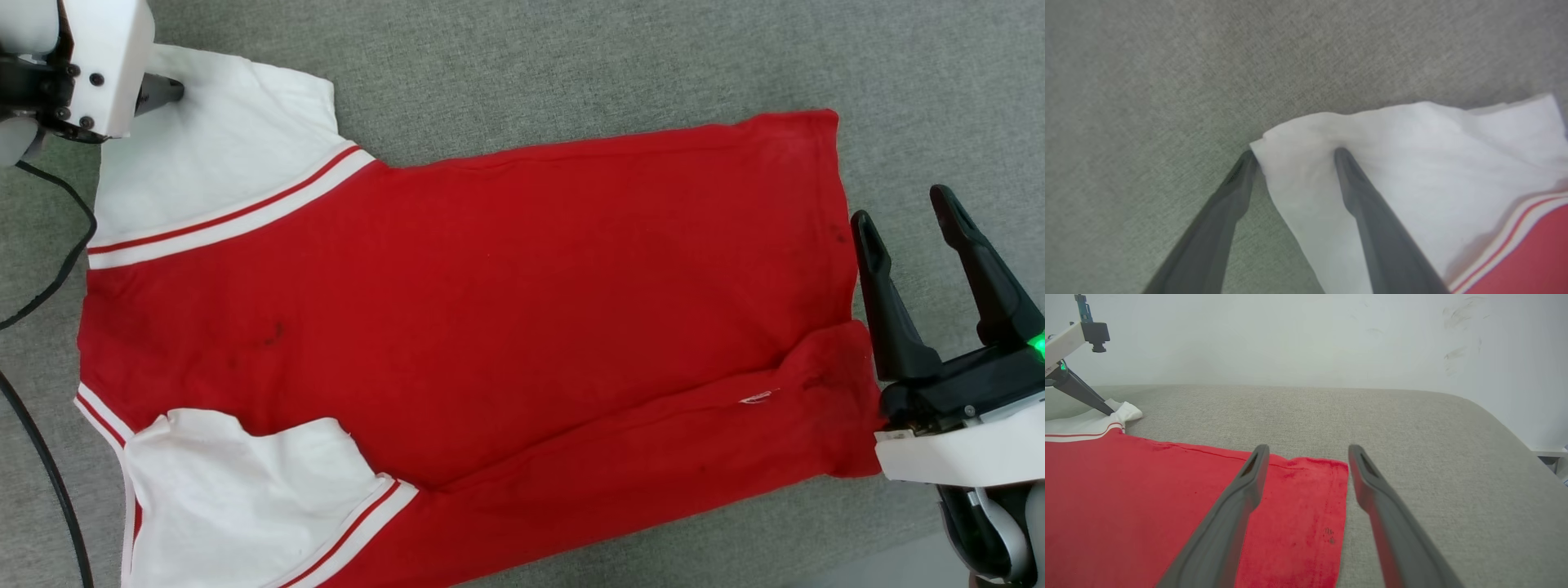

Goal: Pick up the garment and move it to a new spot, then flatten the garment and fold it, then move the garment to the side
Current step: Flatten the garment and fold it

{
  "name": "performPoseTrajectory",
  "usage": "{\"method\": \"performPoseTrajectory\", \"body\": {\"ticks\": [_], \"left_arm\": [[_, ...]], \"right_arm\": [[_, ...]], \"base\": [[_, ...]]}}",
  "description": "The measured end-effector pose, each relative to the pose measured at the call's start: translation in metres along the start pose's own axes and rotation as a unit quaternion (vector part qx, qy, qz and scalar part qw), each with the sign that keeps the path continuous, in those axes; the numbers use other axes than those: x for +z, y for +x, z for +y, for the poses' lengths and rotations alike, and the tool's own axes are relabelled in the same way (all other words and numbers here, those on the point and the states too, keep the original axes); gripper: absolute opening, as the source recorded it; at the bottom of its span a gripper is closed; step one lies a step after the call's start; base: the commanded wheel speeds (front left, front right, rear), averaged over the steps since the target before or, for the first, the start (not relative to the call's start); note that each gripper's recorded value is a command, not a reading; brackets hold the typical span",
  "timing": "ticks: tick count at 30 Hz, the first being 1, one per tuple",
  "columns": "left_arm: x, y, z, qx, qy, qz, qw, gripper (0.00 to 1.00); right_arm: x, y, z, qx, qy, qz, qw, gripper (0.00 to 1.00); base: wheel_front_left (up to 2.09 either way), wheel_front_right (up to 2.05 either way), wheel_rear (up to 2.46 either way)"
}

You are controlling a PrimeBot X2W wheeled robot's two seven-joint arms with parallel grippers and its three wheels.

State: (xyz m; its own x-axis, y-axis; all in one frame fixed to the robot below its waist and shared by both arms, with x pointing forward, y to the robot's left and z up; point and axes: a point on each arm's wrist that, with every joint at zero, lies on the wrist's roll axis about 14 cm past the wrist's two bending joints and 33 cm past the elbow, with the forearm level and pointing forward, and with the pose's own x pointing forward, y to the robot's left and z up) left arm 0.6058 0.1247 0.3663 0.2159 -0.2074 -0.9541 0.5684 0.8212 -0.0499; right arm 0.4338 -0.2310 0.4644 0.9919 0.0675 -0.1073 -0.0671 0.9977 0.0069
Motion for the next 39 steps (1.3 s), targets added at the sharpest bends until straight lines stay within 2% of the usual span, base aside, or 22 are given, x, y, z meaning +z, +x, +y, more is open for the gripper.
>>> {"method": "performPoseTrajectory", "body": {"ticks": [1,2,3,8,14,19,22,27,30,37,39], "left_arm": [[-0.001,0.000,0.000,0.000,0.001,0.001,1.000,1.00],[-0.002,0.000,0.000,0.002,0.005,0.004,1.000,0.47],[-0.003,-0.001,0.001,0.005,0.009,0.005,1.000,0.00],[-0.004,-0.009,-0.005,0.003,0.016,-0.007,1.000,0.00],[-0.002,-0.032,-0.025,0.000,0.045,-0.042,0.998,0.00],[0.002,-0.061,-0.046,-0.010,0.078,-0.084,0.993,0.00],[-0.003,-0.075,-0.051,-0.009,0.091,-0.099,0.991,0.00],[-0.011,-0.092,-0.055,-0.010,0.105,-0.116,0.988,0.00],[-0.012,-0.098,-0.054,-0.008,0.108,-0.127,0.986,0.00],[-0.014,-0.094,-0.054,-0.016,0.118,-0.134,0.984,0.00],[-0.014,-0.092,-0.055,-0.021,0.118,-0.137,0.983,0.00]], "right_arm": [[0.000,0.000,-0.001,-0.001,-0.001,0.000,1.000,1.00],[0.001,-0.001,-0.003,-0.002,-0.002,0.000,1.000,1.00],[0.001,-0.001,-0.003,-0.002,-0.004,0.000,1.000,1.00],[0.022,0.006,-0.011,0.003,-0.027,-0.023,0.999,1.00],[0.071,0.020,-0.024,0.023,-0.109,-0.044,0.993,1.00],[0.087,0.039,-0.024,0.061,-0.159,0.021,0.985,1.00],[0.073,0.046,-0.025,0.084,-0.177,0.114,0.974,1.00],[0.043,0.047,-0.035,0.103,-0.192,0.274,0.937,1.00],[0.021,0.044,-0.036,0.111,-0.186,0.363,0.906,1.00],[-0.021,0.053,-0.032,0.121,-0.157,0.478,0.856,1.00],[-0.033,0.059,-0.029,0.123,-0.152,0.494,0.847,1.00]], "base": [[0.00,0.00,0.00],[0.00,0.00,0.00],[0.00,0.00,0.00],[0.00,0.00,0.00],[0.00,0.00,0.00],[0.00,0.00,0.00],[0.00,0.00,0.00],[0.00,0.00,0.00],[0.00,0.00,0.00],[0.00,0.00,0.00],[0.00,0.00,0.00]]}}
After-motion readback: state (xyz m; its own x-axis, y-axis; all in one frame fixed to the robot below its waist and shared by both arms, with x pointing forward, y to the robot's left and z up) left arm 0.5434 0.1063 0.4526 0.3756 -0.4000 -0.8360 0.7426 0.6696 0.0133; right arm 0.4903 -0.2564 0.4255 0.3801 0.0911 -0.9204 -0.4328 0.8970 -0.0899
